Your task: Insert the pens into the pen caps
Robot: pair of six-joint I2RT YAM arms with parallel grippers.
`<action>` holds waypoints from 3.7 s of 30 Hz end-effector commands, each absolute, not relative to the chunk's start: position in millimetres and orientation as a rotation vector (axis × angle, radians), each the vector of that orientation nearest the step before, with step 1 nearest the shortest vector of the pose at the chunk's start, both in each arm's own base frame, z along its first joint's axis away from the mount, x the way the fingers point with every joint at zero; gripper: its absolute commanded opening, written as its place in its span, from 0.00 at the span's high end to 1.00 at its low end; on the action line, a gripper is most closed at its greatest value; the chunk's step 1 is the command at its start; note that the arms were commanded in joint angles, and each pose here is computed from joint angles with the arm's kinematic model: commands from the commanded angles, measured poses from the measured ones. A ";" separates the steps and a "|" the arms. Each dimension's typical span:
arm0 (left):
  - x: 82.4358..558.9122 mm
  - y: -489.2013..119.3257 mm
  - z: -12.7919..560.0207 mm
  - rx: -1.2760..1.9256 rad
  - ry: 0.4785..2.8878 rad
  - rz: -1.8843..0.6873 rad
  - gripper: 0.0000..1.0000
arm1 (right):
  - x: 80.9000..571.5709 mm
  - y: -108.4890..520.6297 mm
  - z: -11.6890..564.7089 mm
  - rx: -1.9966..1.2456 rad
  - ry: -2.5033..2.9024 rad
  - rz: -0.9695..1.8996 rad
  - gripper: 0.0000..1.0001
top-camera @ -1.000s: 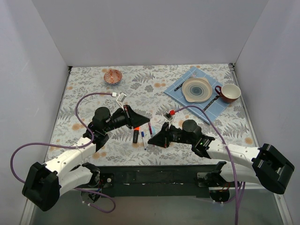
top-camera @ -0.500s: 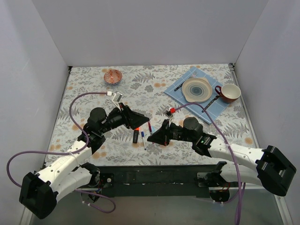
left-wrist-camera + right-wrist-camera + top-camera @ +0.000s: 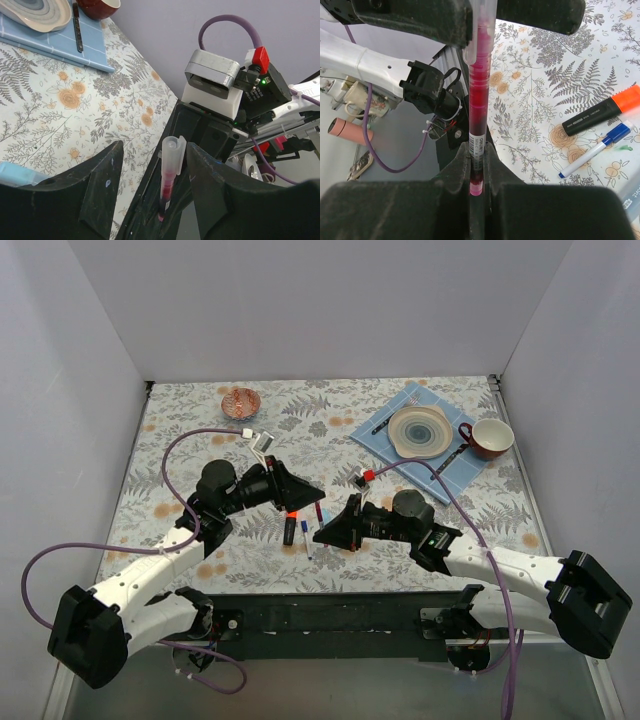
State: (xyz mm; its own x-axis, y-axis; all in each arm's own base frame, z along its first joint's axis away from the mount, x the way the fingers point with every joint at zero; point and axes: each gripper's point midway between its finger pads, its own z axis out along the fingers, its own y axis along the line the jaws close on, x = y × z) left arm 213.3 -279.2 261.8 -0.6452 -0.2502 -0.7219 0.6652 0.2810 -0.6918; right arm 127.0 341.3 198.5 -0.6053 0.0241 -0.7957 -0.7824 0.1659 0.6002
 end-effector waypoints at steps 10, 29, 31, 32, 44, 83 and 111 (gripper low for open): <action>205.9 -274.5 298.2 0.408 1.643 -1.473 0.49 | 126.3 346.2 212.7 -0.736 1.702 1.548 0.99; 164.3 -266.8 245.5 0.326 1.714 -1.694 1.00 | 200.5 333.0 311.9 -0.588 1.445 1.398 0.99; 158.1 -264.6 239.1 0.310 1.698 -1.735 1.00 | 206.6 331.1 329.3 -0.611 1.383 1.385 0.99; 154.9 -262.8 233.2 0.300 1.690 -1.749 1.00 | 215.4 333.7 325.2 -0.619 1.422 1.363 0.99; 136.2 -290.6 198.5 0.283 1.773 -1.820 1.00 | 241.7 348.4 341.4 -0.683 1.374 1.324 0.99; 233.2 -308.6 230.4 0.215 1.912 -1.261 1.00 | 196.2 277.9 235.6 -0.634 1.639 1.440 0.35; 288.9 -133.7 32.6 -0.010 2.672 -0.162 0.66 | 184.5 254.6 229.6 -0.527 1.732 1.345 0.31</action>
